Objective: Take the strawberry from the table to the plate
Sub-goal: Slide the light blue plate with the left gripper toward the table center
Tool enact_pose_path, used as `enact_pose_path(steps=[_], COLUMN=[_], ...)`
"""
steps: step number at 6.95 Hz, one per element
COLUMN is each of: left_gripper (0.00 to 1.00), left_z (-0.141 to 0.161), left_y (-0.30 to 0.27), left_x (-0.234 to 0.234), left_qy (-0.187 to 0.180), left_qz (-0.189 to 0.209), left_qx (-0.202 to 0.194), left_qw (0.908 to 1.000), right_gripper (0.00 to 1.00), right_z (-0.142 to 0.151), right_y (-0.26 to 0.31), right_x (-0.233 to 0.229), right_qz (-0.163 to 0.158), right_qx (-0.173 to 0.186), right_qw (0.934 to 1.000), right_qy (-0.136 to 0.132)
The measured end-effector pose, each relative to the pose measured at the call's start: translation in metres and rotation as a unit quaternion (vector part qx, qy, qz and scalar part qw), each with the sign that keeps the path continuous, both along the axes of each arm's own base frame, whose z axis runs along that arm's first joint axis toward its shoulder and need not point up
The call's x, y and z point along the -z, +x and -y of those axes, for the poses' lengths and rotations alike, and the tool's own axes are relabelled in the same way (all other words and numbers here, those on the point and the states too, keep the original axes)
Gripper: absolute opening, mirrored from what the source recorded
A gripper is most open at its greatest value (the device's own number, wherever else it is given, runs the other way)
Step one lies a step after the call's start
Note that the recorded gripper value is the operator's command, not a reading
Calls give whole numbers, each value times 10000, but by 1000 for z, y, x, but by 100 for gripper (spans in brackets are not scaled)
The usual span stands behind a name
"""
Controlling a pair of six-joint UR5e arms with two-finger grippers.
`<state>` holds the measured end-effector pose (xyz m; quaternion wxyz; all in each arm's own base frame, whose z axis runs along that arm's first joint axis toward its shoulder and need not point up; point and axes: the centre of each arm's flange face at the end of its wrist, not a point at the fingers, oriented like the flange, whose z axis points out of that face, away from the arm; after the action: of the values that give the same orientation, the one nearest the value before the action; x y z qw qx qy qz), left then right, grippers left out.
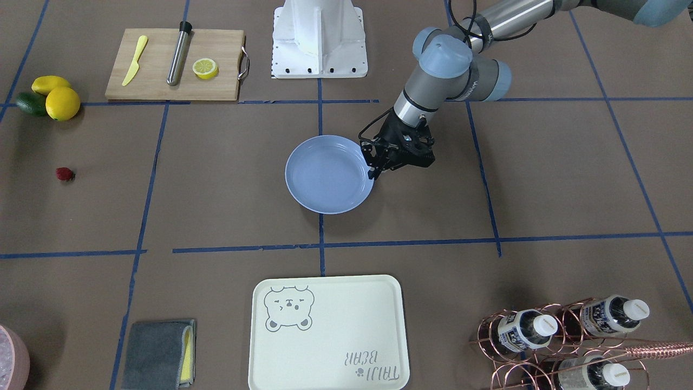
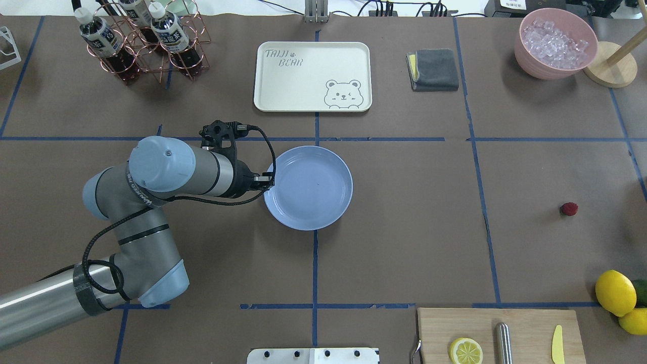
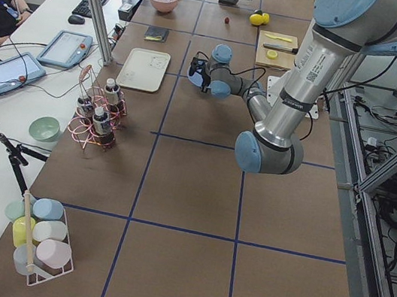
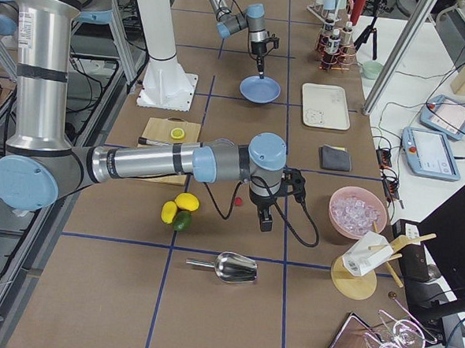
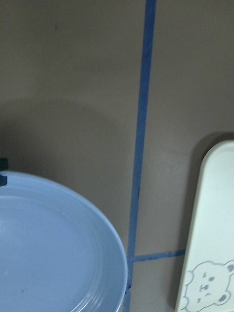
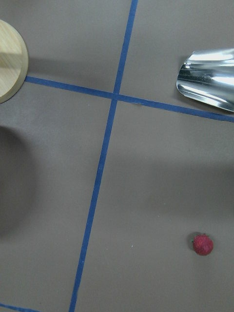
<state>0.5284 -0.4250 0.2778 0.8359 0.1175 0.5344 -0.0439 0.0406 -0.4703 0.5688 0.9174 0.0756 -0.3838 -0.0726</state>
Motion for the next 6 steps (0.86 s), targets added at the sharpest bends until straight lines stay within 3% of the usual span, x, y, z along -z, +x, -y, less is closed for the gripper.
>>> enact_pose_path(steps=[4,5,6], left_gripper=[0,15,46], left_z=[-14,-16,-16], left_y=[17,18,20], left_x=[-2,-4,-6], left_qy=[14,16,11], left_qz=[46,59,75], left_qx=[-105,-123,-130], left_qw=[9999,9999,9999], right_gripper=[100,100,100], right_z=[0,0,1], right_y=[0,0,0], right_x=[-1,-1,-1], right_qz=[-3,-5,-9], right_qx=[0,2,3], right_qw=[10000,10000,10000], right_qy=[-8,-5,-3])
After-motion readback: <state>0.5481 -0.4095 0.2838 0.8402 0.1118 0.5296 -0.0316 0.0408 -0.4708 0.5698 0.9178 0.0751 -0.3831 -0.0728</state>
